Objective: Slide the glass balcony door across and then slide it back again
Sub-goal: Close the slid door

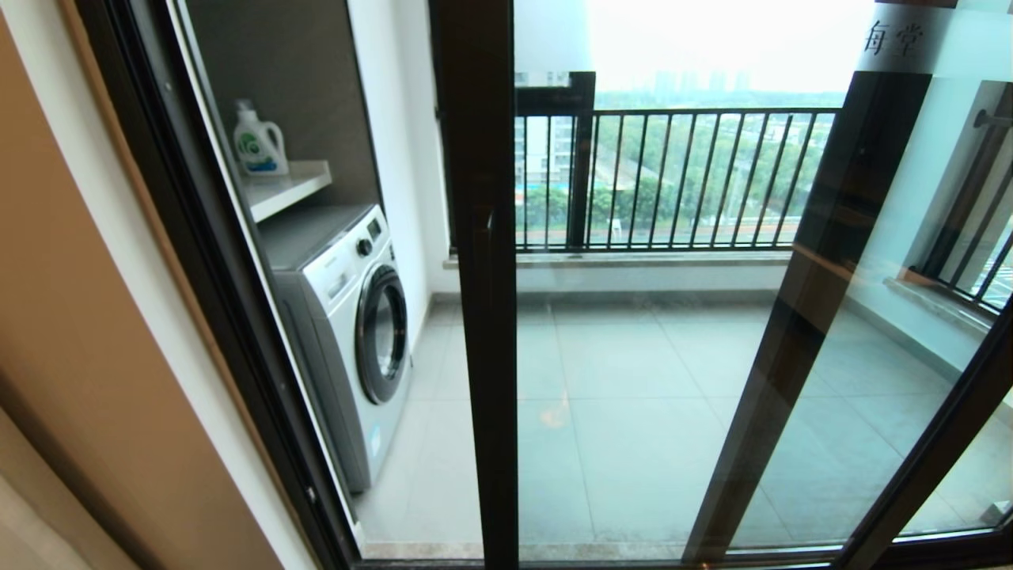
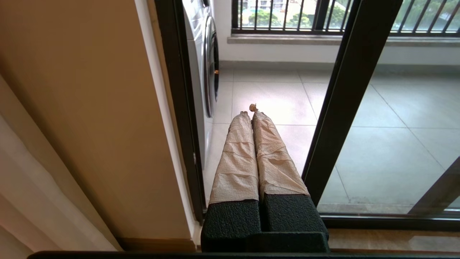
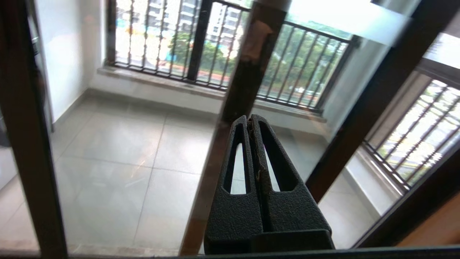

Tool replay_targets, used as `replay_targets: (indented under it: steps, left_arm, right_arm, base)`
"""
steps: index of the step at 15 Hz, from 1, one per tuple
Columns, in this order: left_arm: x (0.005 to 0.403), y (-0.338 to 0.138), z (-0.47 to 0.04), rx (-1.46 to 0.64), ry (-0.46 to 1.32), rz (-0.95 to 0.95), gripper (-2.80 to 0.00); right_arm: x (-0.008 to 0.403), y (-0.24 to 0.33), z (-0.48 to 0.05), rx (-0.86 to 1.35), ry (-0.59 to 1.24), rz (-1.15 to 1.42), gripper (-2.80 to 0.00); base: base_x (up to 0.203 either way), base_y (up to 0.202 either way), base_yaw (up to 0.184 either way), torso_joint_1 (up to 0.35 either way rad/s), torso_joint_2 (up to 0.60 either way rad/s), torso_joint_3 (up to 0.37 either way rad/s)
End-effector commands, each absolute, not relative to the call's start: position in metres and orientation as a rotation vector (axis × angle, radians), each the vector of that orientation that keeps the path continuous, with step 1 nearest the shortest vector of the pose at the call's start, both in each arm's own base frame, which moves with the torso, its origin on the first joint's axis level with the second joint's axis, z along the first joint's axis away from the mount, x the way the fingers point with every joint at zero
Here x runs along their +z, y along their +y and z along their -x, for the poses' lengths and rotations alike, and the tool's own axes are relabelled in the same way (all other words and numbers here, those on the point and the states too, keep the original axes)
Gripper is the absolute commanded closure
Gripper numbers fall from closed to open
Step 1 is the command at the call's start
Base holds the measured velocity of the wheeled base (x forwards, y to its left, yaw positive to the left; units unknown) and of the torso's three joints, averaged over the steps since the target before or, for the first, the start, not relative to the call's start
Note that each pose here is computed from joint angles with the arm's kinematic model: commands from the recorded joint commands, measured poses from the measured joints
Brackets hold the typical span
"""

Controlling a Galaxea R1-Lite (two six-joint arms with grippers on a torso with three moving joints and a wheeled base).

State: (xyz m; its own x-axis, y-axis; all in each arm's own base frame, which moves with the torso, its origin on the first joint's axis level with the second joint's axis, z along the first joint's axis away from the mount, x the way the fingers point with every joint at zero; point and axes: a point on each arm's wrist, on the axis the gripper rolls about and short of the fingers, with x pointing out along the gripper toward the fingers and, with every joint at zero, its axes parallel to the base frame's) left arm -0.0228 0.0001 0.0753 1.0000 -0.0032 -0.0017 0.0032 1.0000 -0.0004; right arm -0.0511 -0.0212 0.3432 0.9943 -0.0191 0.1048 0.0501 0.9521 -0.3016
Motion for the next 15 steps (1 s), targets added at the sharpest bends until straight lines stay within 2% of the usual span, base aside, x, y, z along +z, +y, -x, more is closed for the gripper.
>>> replay_targets:
  steps: [1,8,10,15]
  left_arm:
    - [0.075,0.0,0.023,-0.002,0.003,0.001,0.0]
    - [0.075,0.0,0.023,-0.003,0.004,0.001,0.0]
    - [0.075,0.0,0.023,-0.002,0.003,0.0,0.0]
    - [0.075,0.0,0.023,-0.002,0.003,0.0,0.0]
  right_arm:
    - [0.334,-0.021,0.073,-0.113,-0.137,0.307,0.0]
    - [0.294,-0.004,0.101,-0.205,-0.152,0.336,0.0]
    - [0.277,0.004,0.112,-0.158,-0.178,0.381,0.0]
    - [0.274,-0.001,0.125,-0.122,-0.222,0.296,0.0]
  base:
    - [0.0,0.0,0.0,0.0,0.0,0.0]
    - [0.0,0.0,0.0,0.0,0.0,0.0]
    - [0.0,0.0,0.0,0.0,0.0,0.0]
    - [0.0,0.0,0.0,0.0,0.0,0.0]
